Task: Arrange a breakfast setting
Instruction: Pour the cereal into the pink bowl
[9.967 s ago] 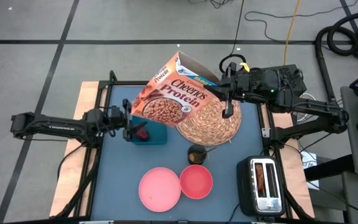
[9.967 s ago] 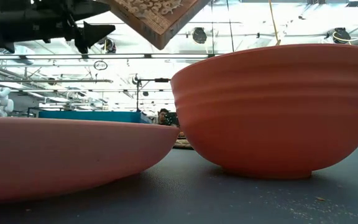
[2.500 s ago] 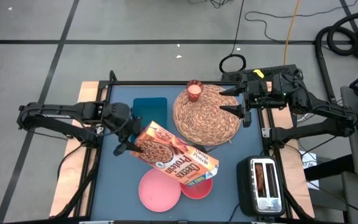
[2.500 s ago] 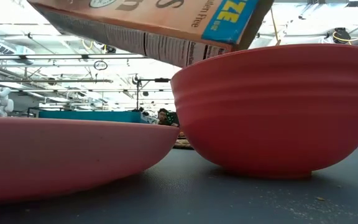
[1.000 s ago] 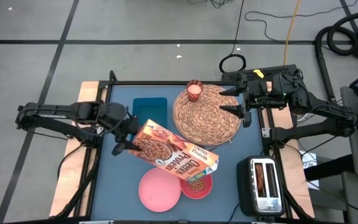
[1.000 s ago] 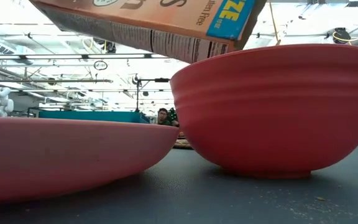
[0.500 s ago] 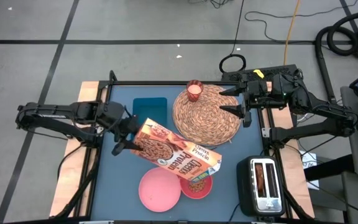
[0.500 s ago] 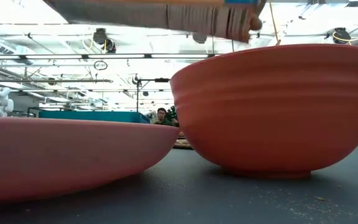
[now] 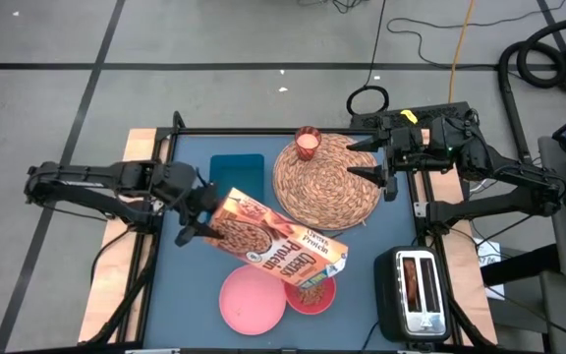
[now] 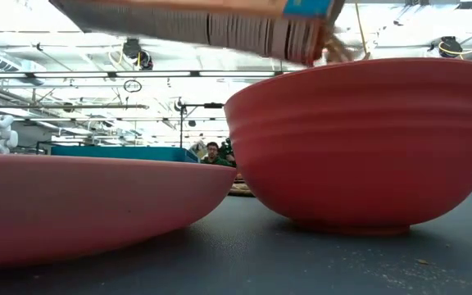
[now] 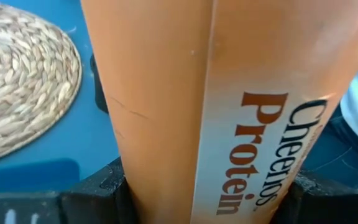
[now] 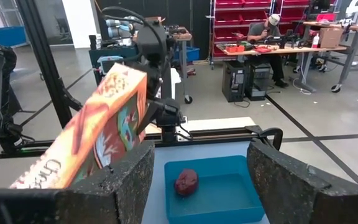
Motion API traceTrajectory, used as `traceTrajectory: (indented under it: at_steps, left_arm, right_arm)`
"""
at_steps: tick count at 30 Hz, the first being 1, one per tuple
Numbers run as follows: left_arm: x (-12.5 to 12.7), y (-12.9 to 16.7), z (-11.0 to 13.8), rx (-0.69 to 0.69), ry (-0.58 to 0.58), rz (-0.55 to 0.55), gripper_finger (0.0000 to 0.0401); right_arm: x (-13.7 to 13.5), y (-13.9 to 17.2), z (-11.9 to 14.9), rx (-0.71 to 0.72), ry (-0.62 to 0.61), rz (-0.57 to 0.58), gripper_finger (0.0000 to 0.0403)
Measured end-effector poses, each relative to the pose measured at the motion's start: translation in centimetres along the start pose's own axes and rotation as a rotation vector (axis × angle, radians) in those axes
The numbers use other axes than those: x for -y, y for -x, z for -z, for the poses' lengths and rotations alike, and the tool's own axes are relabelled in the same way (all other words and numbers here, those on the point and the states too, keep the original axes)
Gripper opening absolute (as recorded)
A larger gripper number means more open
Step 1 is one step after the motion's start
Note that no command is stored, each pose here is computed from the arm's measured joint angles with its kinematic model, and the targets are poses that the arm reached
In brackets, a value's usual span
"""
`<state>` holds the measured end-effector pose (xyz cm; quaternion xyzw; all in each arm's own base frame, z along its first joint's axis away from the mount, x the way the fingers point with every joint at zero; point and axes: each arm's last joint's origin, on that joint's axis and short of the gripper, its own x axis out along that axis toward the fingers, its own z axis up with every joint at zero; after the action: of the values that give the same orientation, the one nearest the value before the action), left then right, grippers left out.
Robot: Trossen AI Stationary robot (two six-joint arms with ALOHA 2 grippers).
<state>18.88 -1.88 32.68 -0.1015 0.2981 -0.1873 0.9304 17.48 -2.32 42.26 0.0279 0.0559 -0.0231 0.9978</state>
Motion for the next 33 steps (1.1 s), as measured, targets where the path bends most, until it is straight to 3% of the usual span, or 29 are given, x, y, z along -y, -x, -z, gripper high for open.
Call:
traceTrajectory:
  at_steps: [5,19,33]
  left_arm:
    - [-0.11,-0.11,0.44,-0.047,0.053,-0.01,0.023]
    - [0.45,0.63,0.22,0.004,0.017,-0.021,0.023]
    - [0.25,0.07,0.67,-0.06,0.063,-0.014,0.023]
  right_arm:
    - [0.01,0.0,0.0,0.0,0.0,0.0,0.0247]
    - [0.0,0.01,-0.02,0.001,0.0,0.0,0.0247]
    - [0.0,0.01,-0.03,0.003,0.001,0.0,0.0247]
